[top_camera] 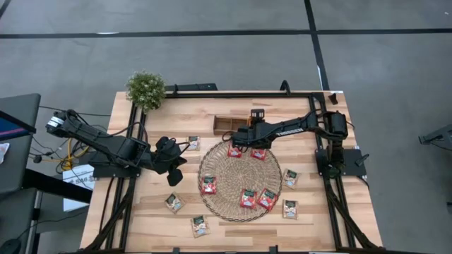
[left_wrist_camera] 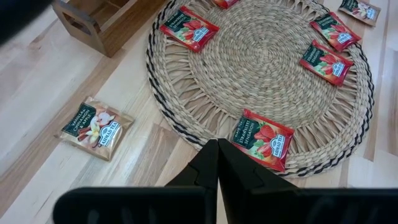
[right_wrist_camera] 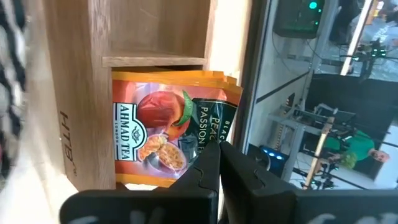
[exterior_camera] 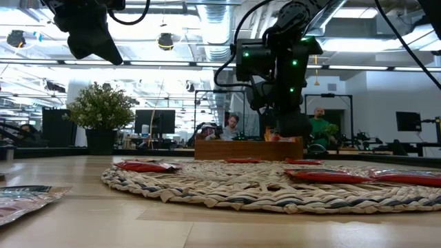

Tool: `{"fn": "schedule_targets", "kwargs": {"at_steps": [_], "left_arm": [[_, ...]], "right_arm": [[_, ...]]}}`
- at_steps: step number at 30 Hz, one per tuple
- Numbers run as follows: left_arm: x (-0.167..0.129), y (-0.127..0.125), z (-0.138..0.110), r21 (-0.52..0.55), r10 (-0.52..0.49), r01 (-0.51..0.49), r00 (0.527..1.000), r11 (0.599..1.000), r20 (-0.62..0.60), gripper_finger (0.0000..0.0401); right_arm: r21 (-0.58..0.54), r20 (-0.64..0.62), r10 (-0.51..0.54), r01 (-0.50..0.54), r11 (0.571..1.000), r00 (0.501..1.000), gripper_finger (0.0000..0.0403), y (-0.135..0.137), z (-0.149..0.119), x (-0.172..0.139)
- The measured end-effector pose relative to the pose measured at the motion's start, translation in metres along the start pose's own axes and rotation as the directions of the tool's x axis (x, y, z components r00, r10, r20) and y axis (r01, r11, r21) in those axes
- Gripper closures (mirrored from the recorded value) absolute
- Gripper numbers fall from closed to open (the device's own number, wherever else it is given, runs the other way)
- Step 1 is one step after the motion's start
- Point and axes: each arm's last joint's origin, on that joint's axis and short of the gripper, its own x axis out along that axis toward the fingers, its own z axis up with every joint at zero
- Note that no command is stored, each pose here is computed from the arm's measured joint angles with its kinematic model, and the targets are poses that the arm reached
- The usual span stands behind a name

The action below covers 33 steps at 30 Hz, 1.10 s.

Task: Pick & Place Tea
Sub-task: Put the orange tea bag into the right section of the wooden organizer, then put the red tea bag into the middle section of the wooden organizer

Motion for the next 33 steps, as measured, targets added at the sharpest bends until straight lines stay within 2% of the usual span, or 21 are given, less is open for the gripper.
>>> {"fn": "schedule_targets", "kwargs": {"at_steps": [12,18,25,29,33], "left_arm": [[0.000,0.000,0.000,0.000,0.000,0.000,1.000,1.000,0.000,0.0401],[0.000,0.000,0.000,0.000,0.000,0.000,1.000,1.000,0.000,0.0401],[0.000,0.000,0.000,0.000,0.000,0.000,1.000,1.000,0.000,0.0401],[0.000,0.000,0.000,0.000,0.000,0.000,1.000,1.000,0.000,0.0401],[0.000,0.000,0.000,0.000,0.000,0.000,1.000,1.000,0.000,0.0401]], "right_arm": [[0.026,0.007,0.002,-0.002,1.000,1.000,0.0394,-0.003,0.001,0.003],[0.031,0.007,-0.003,0.003,1.000,1.000,0.0329,-0.003,0.002,0.003],[0.021,-0.010,-0.082,0.083,0.996,0.997,0.0255,-0.006,0.001,0.001],[-0.007,-0.015,-0.162,0.162,0.987,0.987,0.0234,-0.013,0.005,-0.015],[-0.010,-0.014,-0.186,0.186,0.983,0.982,0.0230,-0.024,0.006,-0.043]]}}
